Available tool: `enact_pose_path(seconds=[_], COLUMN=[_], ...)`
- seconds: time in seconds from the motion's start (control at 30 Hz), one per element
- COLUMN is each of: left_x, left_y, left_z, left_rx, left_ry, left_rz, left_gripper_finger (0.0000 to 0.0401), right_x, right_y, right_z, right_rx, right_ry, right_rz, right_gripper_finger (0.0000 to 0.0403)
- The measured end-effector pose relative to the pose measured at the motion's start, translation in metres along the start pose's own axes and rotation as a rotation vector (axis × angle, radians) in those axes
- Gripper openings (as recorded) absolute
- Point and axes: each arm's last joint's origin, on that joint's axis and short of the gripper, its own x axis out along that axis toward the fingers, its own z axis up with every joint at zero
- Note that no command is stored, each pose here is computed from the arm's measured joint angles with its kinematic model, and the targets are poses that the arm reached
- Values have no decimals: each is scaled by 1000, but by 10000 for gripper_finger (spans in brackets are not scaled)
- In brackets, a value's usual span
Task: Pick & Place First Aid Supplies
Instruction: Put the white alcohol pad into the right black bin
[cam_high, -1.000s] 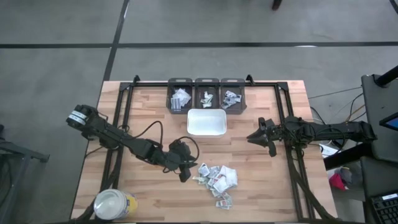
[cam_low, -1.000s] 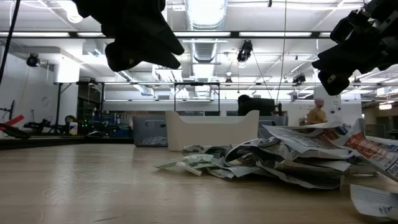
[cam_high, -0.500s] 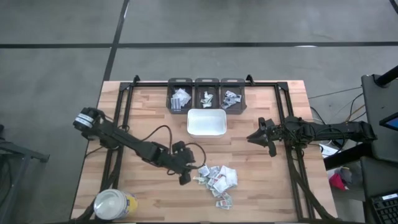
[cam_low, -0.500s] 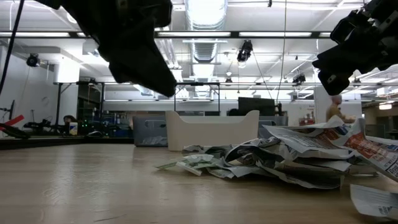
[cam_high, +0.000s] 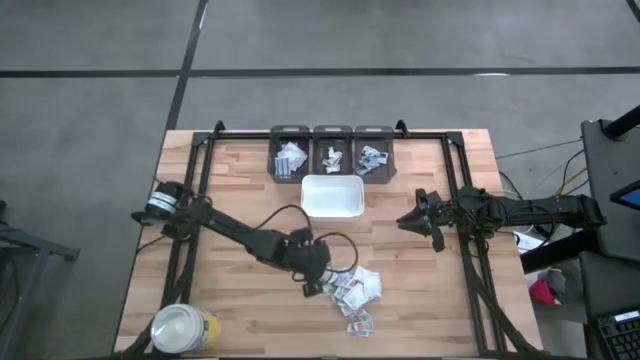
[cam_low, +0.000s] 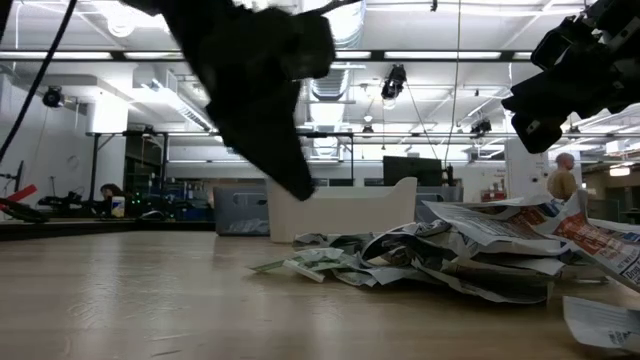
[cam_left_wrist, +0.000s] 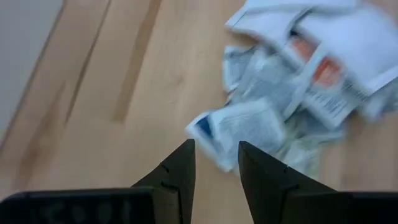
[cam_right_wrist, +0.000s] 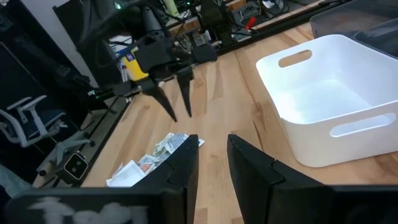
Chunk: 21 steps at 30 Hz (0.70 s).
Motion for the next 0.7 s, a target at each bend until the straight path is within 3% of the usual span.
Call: enact_pose_path(seconds=[0.2, 0.3, 0.57, 0.7], left_x=[-5, -6, -2, 4], left_y=[1, 1, -4, -5], left_z=[18, 19, -1, -9], left_rx=[-174, -190, 282, 430], left_ry=[31, 48, 94, 101], left_rz=[-107, -135, -127, -130], left_gripper_finger=[115, 115, 115, 115], right_x=[0, 0, 0, 0], right_y=[0, 0, 0, 0], right_z=[0, 0, 0, 0], right_rx=[0, 0, 0, 0], right_ry=[0, 0, 0, 0], right_rz=[0, 0, 0, 0], right_gripper_finger=[72, 68, 78, 83])
